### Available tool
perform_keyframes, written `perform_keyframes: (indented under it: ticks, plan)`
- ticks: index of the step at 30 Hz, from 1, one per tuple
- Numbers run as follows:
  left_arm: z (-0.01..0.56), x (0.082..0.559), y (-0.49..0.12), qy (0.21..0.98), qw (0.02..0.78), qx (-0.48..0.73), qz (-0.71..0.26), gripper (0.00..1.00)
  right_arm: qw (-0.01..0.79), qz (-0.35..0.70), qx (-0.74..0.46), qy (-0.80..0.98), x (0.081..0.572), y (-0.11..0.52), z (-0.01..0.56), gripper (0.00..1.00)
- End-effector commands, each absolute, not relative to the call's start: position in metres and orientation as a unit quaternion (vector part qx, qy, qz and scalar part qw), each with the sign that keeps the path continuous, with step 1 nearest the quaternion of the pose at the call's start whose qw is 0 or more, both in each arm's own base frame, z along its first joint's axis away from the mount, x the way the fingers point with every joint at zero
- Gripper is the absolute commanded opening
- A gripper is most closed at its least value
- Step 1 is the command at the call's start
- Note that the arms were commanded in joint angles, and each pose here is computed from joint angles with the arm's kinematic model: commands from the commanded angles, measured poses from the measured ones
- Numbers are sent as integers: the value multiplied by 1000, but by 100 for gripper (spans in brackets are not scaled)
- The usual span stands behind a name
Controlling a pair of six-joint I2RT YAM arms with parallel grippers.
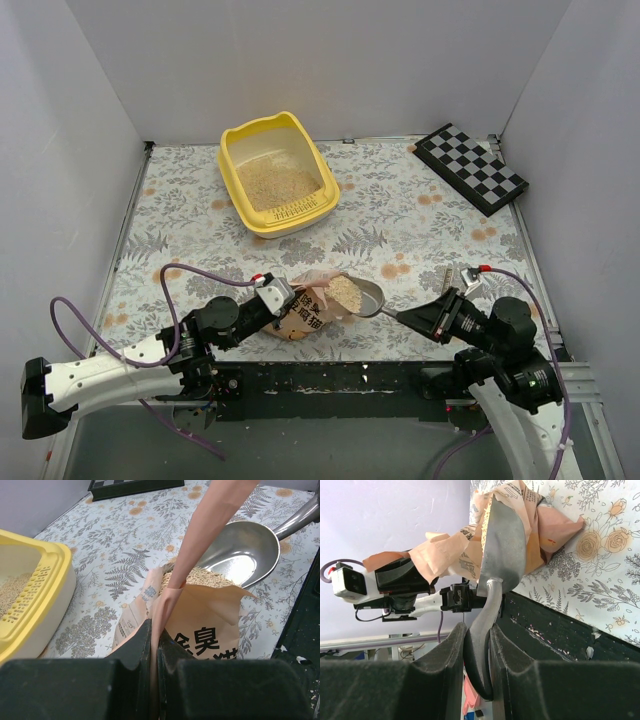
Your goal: Fill the litter box with clean litter
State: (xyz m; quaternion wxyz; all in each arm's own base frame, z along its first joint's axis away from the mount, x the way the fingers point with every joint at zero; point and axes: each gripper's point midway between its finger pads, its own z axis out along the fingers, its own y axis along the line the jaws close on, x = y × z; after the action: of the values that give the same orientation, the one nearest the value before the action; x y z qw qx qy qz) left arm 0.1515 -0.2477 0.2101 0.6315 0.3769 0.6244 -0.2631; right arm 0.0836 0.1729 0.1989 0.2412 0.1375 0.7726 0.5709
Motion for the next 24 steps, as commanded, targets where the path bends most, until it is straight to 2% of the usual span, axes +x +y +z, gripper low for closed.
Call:
perform_keyframes:
  ticks: [1, 16, 24]
  plan:
    - [227, 151, -252, 611, 648, 357, -283, 0, 345, 615, 68, 706, 51, 160, 250, 1]
    - [228, 155, -248, 616, 653, 345, -275, 0, 361, 637, 49, 679, 29, 155, 283, 1]
    - [230, 156, -247, 615, 655, 341, -276, 0, 390, 654, 50, 646, 37, 153, 305, 1]
